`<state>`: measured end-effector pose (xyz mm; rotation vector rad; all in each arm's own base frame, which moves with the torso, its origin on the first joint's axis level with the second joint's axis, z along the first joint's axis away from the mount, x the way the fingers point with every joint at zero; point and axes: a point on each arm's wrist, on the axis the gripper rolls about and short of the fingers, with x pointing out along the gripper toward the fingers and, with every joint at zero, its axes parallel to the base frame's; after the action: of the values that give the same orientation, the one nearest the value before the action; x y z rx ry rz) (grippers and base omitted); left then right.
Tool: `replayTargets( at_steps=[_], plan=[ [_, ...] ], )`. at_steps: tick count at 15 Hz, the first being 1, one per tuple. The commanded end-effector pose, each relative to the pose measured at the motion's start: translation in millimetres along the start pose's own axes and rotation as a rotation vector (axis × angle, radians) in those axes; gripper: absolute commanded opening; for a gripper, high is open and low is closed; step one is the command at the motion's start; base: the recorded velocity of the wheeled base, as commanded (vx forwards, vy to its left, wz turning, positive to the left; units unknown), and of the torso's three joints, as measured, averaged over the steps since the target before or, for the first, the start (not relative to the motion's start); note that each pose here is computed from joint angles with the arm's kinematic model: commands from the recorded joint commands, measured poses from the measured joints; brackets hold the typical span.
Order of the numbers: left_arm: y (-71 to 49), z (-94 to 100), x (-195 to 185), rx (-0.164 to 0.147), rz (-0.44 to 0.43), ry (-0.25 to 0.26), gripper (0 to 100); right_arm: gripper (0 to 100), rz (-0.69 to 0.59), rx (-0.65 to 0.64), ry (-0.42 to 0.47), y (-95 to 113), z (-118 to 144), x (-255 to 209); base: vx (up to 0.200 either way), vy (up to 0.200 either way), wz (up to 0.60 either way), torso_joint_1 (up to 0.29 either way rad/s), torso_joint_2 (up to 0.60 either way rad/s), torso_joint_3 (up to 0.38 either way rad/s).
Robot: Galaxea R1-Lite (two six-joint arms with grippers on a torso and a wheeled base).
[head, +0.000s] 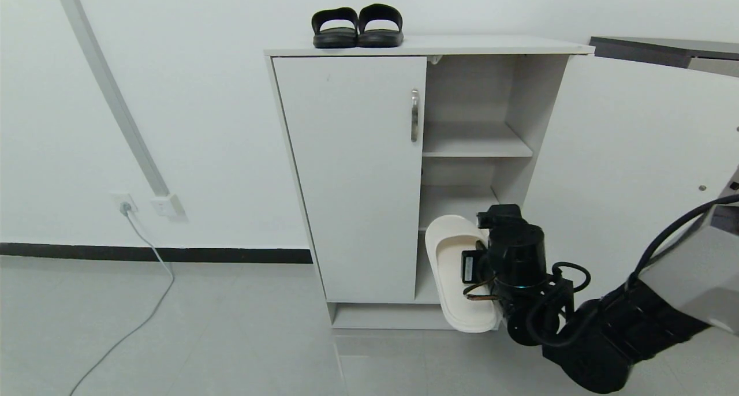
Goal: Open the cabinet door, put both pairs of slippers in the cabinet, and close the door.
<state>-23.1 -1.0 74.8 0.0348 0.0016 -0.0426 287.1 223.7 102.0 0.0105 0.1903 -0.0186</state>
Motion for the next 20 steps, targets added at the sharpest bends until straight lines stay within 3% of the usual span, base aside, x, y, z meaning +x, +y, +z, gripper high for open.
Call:
replayTargets(
  at_steps=[1, 4, 9, 20],
  plan=[
    [0.0, 0.1, 0, 0.000, -0.001, 0.004, 0, 0, -0.010, -0.021, 0.024, 5, -13, 10, 0.000, -0.200, 0.00, 0.002, 0.00, 0.002],
    [0.0, 0.1, 0, 0.000, 0.001, 0.004, 0, 0, 0.003, -0.032, 0.029, 9, -16, 6, 0.000, -0.200, 0.00, 0.004, 0.01, 0.001],
    [0.0, 0.1, 0, -0.001, 0.001, 0.004, 0, 0, 0.031, -0.059, 0.057, 19, -31, 5, 0.000, 0.000, 0.00, 0.000, 0.00, 0.000],
    [0.0, 0.1, 0, -0.001, 0.001, 0.004, 0, 0, 0.084, -0.060, 0.046, 42, -38, 5, 0.000, 0.000, 0.00, 0.000, 0.00, 0.000]
  ],
)
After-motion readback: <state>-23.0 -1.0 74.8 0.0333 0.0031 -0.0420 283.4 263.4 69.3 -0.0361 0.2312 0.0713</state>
